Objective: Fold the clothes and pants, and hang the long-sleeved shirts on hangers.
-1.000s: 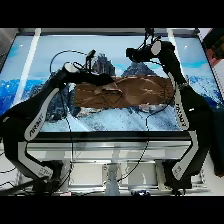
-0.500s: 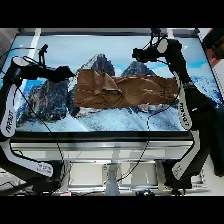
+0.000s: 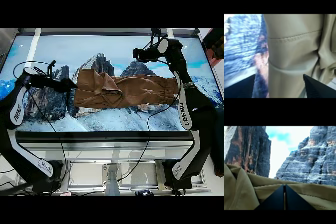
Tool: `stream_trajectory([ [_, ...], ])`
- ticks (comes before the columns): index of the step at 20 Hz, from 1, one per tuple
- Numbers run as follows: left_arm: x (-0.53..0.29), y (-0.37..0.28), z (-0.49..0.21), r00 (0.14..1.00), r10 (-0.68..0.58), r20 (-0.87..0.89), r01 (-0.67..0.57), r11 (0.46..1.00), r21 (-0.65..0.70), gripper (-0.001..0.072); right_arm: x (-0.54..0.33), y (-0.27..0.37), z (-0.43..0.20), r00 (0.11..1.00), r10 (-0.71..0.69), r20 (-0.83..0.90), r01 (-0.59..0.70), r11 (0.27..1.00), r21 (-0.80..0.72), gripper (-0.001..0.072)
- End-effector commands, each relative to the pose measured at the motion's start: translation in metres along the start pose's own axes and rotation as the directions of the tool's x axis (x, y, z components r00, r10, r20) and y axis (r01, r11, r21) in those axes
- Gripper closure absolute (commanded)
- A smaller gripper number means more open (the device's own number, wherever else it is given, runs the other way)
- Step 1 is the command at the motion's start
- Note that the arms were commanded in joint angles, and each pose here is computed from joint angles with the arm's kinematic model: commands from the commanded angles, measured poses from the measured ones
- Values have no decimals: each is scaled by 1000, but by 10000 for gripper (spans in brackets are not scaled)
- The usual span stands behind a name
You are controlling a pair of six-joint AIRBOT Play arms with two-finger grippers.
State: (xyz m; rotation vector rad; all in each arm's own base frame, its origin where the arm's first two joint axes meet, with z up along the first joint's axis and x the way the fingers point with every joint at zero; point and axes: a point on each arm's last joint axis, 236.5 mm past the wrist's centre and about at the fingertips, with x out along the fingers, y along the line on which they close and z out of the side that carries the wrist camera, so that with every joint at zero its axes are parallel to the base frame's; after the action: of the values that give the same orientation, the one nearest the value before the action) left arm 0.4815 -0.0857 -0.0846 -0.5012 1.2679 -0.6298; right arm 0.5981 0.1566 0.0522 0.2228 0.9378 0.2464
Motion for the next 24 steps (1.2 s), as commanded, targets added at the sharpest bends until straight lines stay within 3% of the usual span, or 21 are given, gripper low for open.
stream_trajectory([
  [1,36,-7,-4,999,-37,-23,36,999,-13,-3,0,2,-1,1000,7,-3,-7,1000,4,684],
  [3,51,-13,-2,1000,-24,-19,24,1000,3,3,0,4,-2,1000,14,-10,-14,1000,8,684],
  [4,56,-16,2,1000,-21,-1,21,1000,8,80,0,4,-3,1000,15,-11,-15,1000,9,684],
  [7,59,-32,10,998,-64,30,64,998,-6,690,0,4,-2,1000,14,-10,-14,1000,5,684],
  [12,11,-80,31,993,-89,81,84,995,63,698,-1,-2,-17,997,-7,-72,2,998,-70,684],
  [14,-28,-100,44,993,-16,120,13,999,33,698,-2,-3,-27,994,-13,-113,3,996,-92,684],
  [18,-103,-135,37,982,162,99,-174,976,128,698,-3,-3,-38,987,-16,-158,-1,994,-106,684],
  [21,-129,-162,38,975,166,145,-192,964,186,698,5,5,-51,982,24,-190,-39,996,-74,685],
  [24,-130,-165,37,974,172,146,-195,967,162,698,16,23,-73,969,60,-241,-78,995,-66,684],
])
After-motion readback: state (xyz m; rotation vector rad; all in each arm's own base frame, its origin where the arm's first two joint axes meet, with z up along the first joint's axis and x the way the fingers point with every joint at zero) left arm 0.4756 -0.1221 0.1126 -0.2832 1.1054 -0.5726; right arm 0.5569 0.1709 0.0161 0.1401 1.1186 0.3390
